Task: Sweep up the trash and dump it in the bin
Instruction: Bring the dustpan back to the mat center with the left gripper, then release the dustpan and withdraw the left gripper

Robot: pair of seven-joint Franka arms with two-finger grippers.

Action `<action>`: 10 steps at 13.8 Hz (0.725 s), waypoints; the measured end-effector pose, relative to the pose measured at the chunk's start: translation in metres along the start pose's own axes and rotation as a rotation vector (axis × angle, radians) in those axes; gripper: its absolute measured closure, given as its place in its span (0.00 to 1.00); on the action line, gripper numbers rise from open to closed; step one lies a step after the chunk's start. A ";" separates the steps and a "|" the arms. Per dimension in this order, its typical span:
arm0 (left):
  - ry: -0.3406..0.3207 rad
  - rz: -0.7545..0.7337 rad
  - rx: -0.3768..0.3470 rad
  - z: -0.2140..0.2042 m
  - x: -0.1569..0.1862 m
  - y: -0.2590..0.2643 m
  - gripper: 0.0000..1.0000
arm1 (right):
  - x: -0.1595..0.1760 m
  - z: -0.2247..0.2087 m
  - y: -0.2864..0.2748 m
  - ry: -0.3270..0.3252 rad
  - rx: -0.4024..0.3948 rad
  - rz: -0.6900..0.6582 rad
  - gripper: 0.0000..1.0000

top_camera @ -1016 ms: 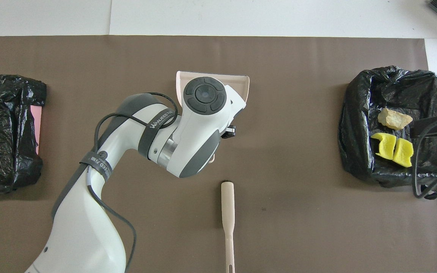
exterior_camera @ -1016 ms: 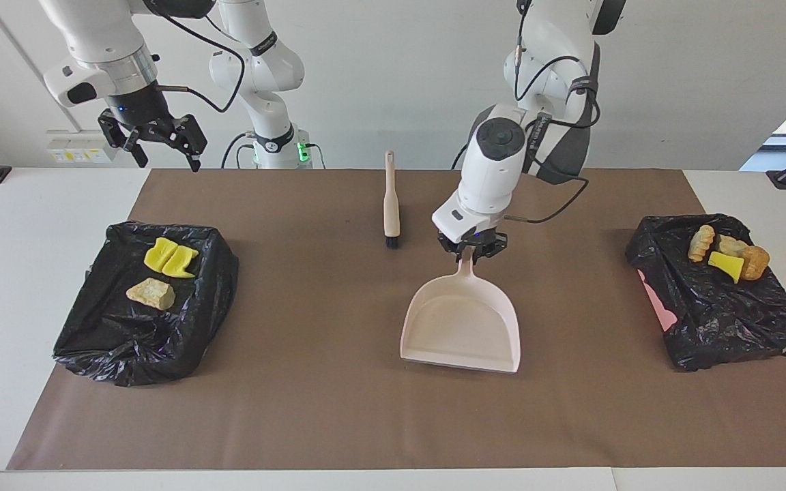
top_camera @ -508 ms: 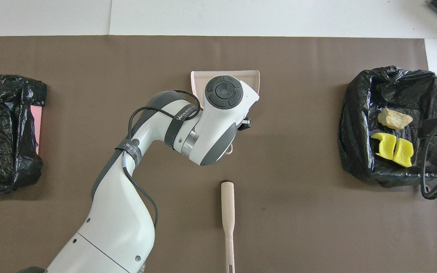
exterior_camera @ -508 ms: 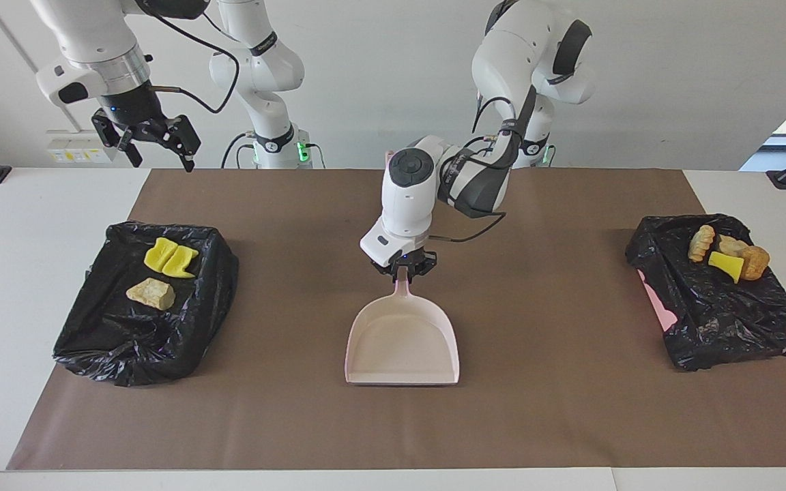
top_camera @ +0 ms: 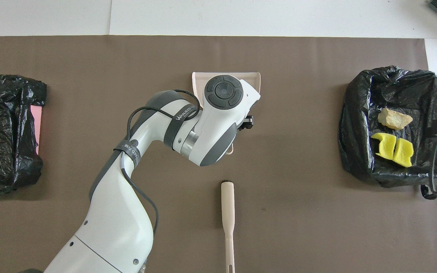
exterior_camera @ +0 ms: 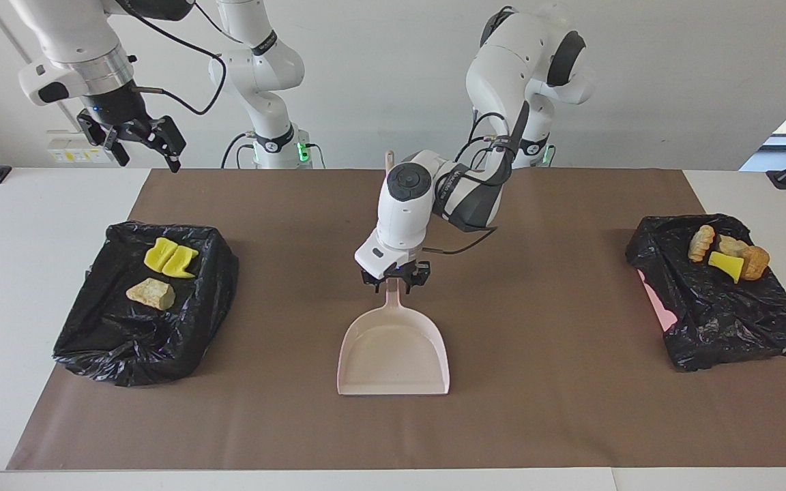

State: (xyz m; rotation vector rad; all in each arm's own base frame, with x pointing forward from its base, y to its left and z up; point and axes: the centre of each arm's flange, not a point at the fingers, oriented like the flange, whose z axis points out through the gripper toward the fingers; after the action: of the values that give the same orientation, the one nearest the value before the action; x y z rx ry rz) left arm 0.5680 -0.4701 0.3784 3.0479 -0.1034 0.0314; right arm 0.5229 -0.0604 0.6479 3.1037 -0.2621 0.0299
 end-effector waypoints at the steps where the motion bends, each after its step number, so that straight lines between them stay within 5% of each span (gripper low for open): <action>1: 0.015 0.008 -0.005 -0.017 0.000 -0.004 0.02 | 0.000 0.000 0.002 0.000 0.000 0.003 0.00; 10: 0.001 0.151 0.029 -0.187 -0.035 -0.202 0.00 | -0.001 -0.001 -0.015 0.001 -0.001 -0.028 0.00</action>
State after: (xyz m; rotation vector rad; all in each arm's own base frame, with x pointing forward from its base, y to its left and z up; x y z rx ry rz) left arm 0.5436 -0.2502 0.5453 3.0614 -0.3363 0.0460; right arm 0.5243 -0.0453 0.6481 3.1052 -0.2192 0.0311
